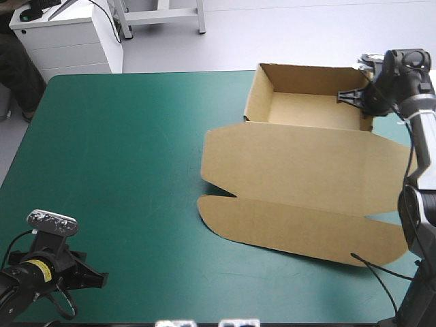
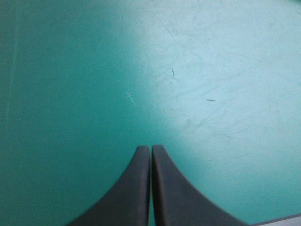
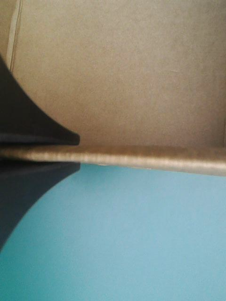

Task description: Fold the box

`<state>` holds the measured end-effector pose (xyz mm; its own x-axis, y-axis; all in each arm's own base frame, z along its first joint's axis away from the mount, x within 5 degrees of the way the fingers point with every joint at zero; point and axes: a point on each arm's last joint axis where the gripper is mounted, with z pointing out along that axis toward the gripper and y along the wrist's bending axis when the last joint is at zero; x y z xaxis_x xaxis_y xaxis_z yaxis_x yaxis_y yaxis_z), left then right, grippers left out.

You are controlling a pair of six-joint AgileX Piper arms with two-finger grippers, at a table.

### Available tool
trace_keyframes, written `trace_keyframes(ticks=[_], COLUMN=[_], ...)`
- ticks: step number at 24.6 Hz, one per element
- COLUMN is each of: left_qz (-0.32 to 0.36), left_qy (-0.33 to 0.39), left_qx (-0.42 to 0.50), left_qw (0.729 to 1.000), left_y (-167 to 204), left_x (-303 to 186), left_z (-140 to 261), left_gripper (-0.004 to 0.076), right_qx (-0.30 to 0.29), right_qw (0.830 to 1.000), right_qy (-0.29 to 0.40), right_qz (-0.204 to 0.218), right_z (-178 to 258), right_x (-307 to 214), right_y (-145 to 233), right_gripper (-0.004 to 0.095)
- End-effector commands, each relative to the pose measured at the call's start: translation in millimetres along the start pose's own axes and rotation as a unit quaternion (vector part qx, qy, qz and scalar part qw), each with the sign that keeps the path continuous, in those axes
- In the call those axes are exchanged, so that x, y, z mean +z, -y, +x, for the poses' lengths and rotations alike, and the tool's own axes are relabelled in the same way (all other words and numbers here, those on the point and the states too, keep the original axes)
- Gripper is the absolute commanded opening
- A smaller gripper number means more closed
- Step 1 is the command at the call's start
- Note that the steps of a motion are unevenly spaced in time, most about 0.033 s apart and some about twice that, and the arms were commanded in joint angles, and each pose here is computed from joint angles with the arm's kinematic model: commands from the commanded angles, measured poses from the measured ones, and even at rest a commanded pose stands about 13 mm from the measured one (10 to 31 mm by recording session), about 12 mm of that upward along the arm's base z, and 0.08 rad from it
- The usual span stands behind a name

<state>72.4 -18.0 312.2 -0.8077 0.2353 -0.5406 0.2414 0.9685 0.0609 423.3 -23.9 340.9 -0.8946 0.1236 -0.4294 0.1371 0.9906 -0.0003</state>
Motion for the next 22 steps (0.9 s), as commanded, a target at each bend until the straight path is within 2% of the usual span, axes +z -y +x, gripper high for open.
trace_keyframes(ticks=[1, 5, 8, 9, 11, 14, 16, 17, 22], left_qz=[0.002, 0.003, 0.003, 0.003, 0.003, 0.003, 0.003, 0.003, 0.002], left_qy=[0.029, 0.030, 0.031, 0.031, 0.031, 0.031, 0.031, 0.031, 0.031], left_qx=[-0.003, -0.003, -0.003, -0.003, -0.003, -0.003, -0.003, -0.003, 0.001], left_qw=[1.000, 1.000, 1.000, 1.000, 1.000, 1.000, 1.000, 1.000, 1.000], left_y=[0.0, 0.2, 0.2, 0.2, 0.2, 0.2, 0.2, 0.2, 0.0], left_x=[-5.1, -5.1, -5.1, -5.1, -5.1, -5.1, -5.1, -5.1, -5.1], left_z=[-7.7, -7.9, -7.9, -7.9, -7.9, -7.9, -7.9, -7.9, -8.0], left_gripper=[-0.0008, -0.0008, -0.0008, -0.0008, -0.0008, -0.0008, -0.0008, -0.0008, -0.0008], right_qx=[0.045, 0.109, 0.127, 0.118, 0.116, 0.117, 0.117, 0.117, 0.118], right_qw=[0.998, 0.991, 0.988, 0.987, 0.986, 0.986, 0.986, 0.986, 0.987], right_qy=[-0.001, -0.040, -0.041, -0.043, -0.044, -0.045, -0.045, -0.045, -0.037], right_qz=[0.041, 0.071, 0.084, 0.103, 0.107, 0.107, 0.107, 0.107, 0.104], right_z=[20.8, 43.6, 47.1, 47.6, 47.7, 47.7, 47.7, 47.7, 48.0], right_x=[-26.5, -16.3, -17.4, -18.0, -18.2, -17.3, -17.3, -17.3, -24.0], right_y=[55.5, 120.2, 134.7, 137.5, 138.2, 138.3, 138.3, 138.3, 136.9], right_gripper=[-0.0019, -0.0019, -0.0012, 0.0014, 0.0103, 0.0329, 0.0428, 0.0454, 0.0458])
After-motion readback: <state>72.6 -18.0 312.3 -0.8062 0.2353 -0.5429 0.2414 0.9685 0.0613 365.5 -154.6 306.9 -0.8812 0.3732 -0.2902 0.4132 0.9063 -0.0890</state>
